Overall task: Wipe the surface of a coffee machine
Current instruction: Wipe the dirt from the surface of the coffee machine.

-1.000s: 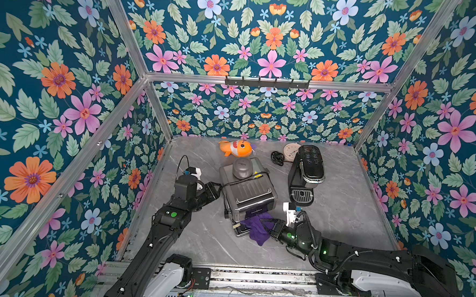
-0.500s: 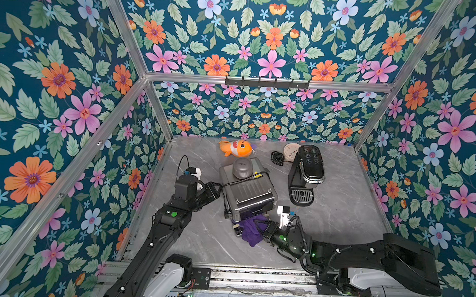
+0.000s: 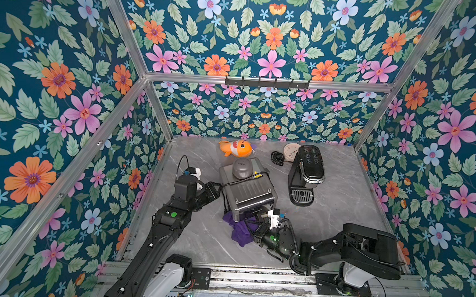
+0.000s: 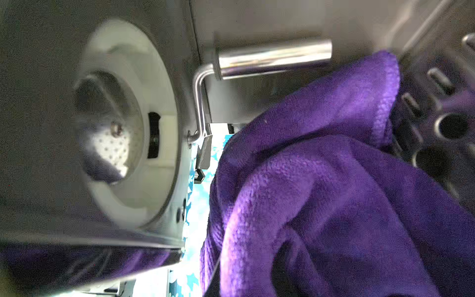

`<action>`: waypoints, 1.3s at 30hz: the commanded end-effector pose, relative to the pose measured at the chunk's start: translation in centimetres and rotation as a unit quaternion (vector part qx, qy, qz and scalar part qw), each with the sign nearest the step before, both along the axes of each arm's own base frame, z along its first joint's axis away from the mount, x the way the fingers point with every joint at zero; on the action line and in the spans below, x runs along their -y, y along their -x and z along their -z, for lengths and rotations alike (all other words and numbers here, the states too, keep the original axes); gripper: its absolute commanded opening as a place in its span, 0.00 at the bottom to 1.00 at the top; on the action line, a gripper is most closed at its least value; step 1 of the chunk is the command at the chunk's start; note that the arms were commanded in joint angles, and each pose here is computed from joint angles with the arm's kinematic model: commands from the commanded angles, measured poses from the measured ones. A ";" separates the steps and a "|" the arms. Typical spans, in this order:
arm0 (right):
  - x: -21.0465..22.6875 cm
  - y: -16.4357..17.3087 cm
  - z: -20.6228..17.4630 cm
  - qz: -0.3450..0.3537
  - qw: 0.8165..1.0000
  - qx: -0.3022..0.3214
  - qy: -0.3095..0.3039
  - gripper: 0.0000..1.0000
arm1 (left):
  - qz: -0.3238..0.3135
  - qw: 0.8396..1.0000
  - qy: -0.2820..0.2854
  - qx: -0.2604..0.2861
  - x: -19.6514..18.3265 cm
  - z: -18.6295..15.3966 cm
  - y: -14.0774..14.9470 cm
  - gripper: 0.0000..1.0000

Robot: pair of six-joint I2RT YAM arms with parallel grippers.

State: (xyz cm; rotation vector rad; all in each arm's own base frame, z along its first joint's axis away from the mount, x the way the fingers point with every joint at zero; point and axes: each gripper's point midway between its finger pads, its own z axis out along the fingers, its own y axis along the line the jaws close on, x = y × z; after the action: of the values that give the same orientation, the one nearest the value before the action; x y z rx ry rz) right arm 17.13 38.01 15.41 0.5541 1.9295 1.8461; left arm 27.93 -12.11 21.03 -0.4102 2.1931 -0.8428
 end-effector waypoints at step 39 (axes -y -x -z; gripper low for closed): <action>10.1 -3.4 3.9 0.079 0.983 -0.035 0.164 0.00 | -0.006 1.000 -0.008 0.012 -0.3 -0.7 -0.3 0.50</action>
State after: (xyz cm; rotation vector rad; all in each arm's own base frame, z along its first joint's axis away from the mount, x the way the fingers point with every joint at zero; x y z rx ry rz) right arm 20.26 29.11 11.51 0.7076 2.1113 1.4970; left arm 28.13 -11.80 21.71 -0.4174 2.1743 -0.8252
